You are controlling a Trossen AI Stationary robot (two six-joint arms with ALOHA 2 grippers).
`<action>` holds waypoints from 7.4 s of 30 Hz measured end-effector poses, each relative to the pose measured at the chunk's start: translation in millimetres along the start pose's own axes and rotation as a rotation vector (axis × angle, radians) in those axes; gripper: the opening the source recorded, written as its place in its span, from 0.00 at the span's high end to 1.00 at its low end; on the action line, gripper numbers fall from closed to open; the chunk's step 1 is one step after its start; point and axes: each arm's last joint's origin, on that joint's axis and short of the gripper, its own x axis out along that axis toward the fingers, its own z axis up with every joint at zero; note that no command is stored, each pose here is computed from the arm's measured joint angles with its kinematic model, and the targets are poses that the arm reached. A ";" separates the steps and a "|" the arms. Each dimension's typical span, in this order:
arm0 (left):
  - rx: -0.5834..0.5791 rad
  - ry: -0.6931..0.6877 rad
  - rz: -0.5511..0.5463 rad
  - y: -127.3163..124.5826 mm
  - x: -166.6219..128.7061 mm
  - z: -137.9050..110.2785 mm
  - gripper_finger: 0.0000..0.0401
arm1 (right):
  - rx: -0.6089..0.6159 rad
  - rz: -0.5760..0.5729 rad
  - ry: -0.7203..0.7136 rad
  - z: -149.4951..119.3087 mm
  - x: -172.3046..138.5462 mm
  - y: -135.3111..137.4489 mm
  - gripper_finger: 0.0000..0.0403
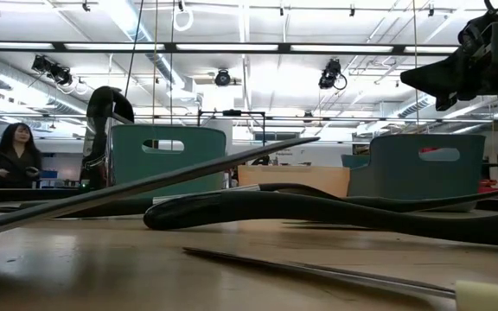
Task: Pick & Place Kitchen Items
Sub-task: Put the bottom black spatula into the light green bin
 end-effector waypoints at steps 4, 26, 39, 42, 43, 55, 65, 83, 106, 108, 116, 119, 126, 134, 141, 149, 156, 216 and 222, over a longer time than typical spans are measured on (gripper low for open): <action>-0.028 0.028 -0.077 -12.3 10.3 0.8 0.61 | 0.009 0.000 0.000 0.0 0.0 0.0 0.92; 0.021 0.008 -0.054 -50.3 70.7 -40.8 0.30 | 0.023 0.001 0.002 -0.2 0.0 0.1 0.92; 0.126 0.083 0.072 -49.5 114.7 -55.2 0.30 | 0.055 0.003 0.009 -0.8 0.0 0.1 0.92; 0.137 0.071 0.076 -49.8 114.8 -56.5 0.31 | 0.059 0.003 0.009 -0.9 0.0 0.1 0.92; 0.141 0.061 0.080 -49.7 115.1 -56.5 0.32 | 0.059 0.003 0.009 -0.9 0.0 0.1 0.92; 0.179 0.076 0.114 -45.7 115.5 -57.4 0.62 | 0.052 0.001 0.022 -2.2 0.1 0.1 0.92; 0.169 0.091 0.098 -44.9 109.3 -56.4 0.71 | 0.050 0.000 0.026 -2.5 0.0 0.1 0.92; 0.324 -0.215 0.024 -28.4 16.3 -29.1 0.71 | 0.059 0.000 0.026 -2.6 0.0 0.0 0.92; 0.600 -0.629 -0.090 76.7 -69.6 78.9 0.71 | 0.069 0.000 0.030 -3.0 0.0 0.1 0.92; 0.570 -0.652 -0.119 93.1 -65.1 76.4 0.71 | 0.069 0.000 0.030 -2.9 0.1 0.1 0.92; 0.465 -0.822 -0.249 131.2 -46.7 59.8 0.71 | 0.065 0.000 0.033 -3.2 0.3 0.1 0.92; 0.419 -0.838 -0.295 139.3 -38.0 47.2 0.71 | 0.065 0.000 0.033 -3.2 0.3 0.1 0.92; 0.288 -0.841 -0.268 158.8 -20.7 21.7 0.71 | 0.064 -0.009 0.032 -3.1 0.8 0.0 0.92; 0.259 -0.912 -0.248 166.6 -28.2 14.9 0.71 | 0.062 -0.009 0.039 -3.7 1.1 0.1 0.92; 0.222 -0.994 -0.012 169.2 -63.7 31.9 0.71 | 0.064 -0.009 0.039 -3.7 1.1 0.1 0.92; 0.239 -0.876 0.531 176.6 -121.6 69.0 0.71 | 0.069 -0.009 0.039 -3.7 1.1 0.1 0.92; 0.209 -0.595 0.931 202.1 -126.3 100.9 0.71 | 0.069 -0.009 0.041 -4.0 1.1 0.1 0.92; 0.990 0.655 1.551 224.6 -54.5 100.6 0.71 | 0.040 -0.043 0.038 -3.7 1.1 -0.9 0.92; 1.033 0.708 1.520 231.0 -31.7 89.7 0.71 | 0.044 -0.044 0.038 -3.7 1.1 -1.0 0.92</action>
